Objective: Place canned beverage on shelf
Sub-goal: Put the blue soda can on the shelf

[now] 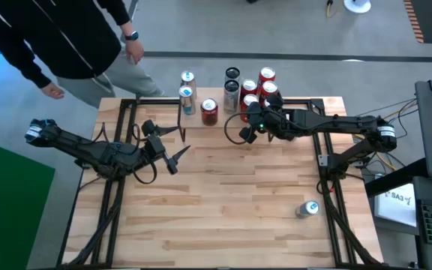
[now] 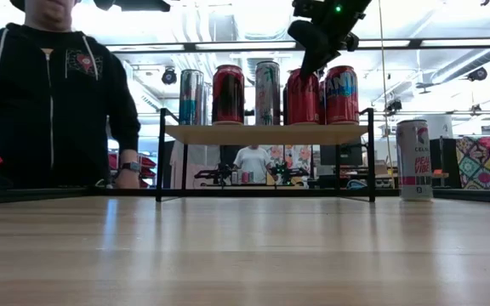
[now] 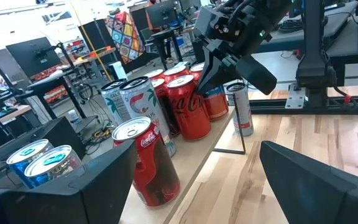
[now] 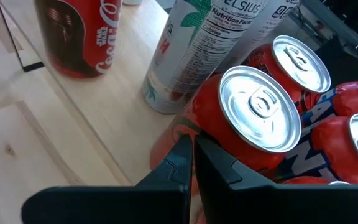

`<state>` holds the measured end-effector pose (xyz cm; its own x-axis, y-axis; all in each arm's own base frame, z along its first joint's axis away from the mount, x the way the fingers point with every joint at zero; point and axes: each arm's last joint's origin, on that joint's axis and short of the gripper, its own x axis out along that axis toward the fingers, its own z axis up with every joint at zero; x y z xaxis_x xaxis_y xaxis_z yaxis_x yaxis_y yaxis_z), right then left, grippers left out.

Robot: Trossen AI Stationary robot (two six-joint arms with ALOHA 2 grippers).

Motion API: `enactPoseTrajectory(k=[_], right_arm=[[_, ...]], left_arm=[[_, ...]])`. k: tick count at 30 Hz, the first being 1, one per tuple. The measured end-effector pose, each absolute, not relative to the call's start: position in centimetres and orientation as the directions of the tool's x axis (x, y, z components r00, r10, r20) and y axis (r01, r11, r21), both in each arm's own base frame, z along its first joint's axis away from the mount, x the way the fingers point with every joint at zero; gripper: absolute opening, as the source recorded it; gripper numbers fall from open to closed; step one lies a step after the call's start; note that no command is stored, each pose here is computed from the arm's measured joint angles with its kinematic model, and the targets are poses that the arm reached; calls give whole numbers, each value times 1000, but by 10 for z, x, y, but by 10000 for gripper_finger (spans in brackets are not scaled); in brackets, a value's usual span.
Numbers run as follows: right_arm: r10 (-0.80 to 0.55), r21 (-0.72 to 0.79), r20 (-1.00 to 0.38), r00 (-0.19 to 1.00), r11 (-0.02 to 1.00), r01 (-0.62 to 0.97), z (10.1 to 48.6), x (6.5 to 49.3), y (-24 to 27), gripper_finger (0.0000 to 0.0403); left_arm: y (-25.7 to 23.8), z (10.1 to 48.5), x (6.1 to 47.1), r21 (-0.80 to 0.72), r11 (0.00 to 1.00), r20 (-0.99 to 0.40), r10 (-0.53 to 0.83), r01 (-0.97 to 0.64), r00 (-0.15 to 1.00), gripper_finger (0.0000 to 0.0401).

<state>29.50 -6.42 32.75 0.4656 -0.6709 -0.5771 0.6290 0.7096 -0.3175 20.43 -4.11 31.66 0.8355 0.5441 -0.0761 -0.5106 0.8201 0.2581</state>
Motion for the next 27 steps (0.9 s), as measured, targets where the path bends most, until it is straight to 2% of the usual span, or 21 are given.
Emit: enactPoseTrajectory(k=[3,7,15,21,27], right_arm=[[-650,-293,-589,480,725,623,332,293,-61,9],[-583,-226,-573,576,788,572,349,291,-46,9],[-537,-199,-508,673,834,515,370,271,-24,9],[-453,-148,-498,740,885,442,357,257,-12,9],[-445,-127,-461,768,889,439,340,241,-10,9]], left_arm=[[-41,317,204,248,823,-76,543,-512,836,325],[-42,317,205,230,844,-79,513,-485,855,325],[-43,320,205,187,859,-51,493,-477,868,325],[-44,320,206,139,894,-53,436,-425,899,325],[-50,316,224,126,907,-19,408,-403,913,325]])
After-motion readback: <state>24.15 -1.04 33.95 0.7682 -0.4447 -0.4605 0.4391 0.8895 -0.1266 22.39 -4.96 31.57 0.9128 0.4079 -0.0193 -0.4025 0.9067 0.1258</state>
